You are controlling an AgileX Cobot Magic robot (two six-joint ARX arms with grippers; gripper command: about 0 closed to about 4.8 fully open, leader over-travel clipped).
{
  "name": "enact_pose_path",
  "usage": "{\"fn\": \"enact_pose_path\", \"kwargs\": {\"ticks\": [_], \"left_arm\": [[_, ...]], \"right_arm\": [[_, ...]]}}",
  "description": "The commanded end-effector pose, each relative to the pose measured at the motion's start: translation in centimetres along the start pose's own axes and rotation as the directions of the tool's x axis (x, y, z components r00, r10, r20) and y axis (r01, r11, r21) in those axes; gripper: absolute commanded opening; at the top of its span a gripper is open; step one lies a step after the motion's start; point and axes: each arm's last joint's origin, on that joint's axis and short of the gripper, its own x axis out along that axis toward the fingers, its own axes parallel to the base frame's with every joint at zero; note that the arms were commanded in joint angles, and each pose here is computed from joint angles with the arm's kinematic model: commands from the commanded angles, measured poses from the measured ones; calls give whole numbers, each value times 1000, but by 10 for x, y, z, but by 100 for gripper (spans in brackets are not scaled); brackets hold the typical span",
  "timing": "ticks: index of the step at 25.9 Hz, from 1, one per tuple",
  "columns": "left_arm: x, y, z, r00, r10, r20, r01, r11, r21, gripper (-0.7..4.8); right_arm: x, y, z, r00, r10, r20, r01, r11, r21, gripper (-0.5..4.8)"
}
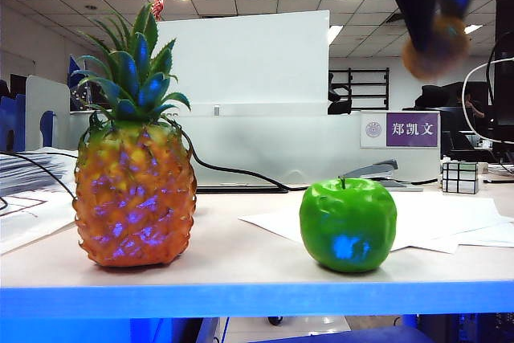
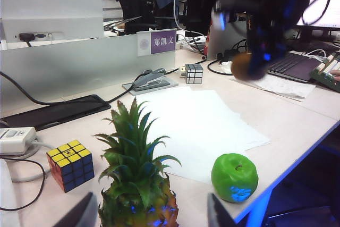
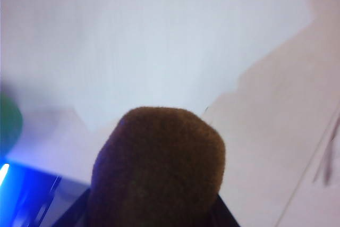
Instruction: Arrange all the fruits from large to small from left to right in a row.
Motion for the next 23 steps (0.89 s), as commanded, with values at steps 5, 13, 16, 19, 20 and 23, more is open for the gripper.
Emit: {"fn": "enact_pose_path", "kwargs": {"ticks": [5,13,16,19,20,23], "left_arm": [[-1,-1,2,1000,-4,11,4,1000,8,274],[-1,-1,1,1000,-3,11,3,1000,7,274],[-1,-1,1,1000,-4,11,4,1000,7,274],[-1,-1,1,1000,-3,11,3,1000,7,274],[-1,-1,1,1000,-4,11,4,1000,7,274],[-1,-1,1,1000,-4,8,4,1000,5,274]], "right_arm": [[36,-2,-15,989,25,-143,-23,1000,14,-3],[56,-10,-26,976,27,-218,-17,999,44,-2],[65,-11,-29,971,64,-231,-52,997,57,-2],[74,-11,-32,966,104,-236,-90,994,69,-2],[77,-11,-33,965,105,-239,-90,993,70,-2],[87,-8,-37,961,107,-255,-92,993,69,-2]]}}
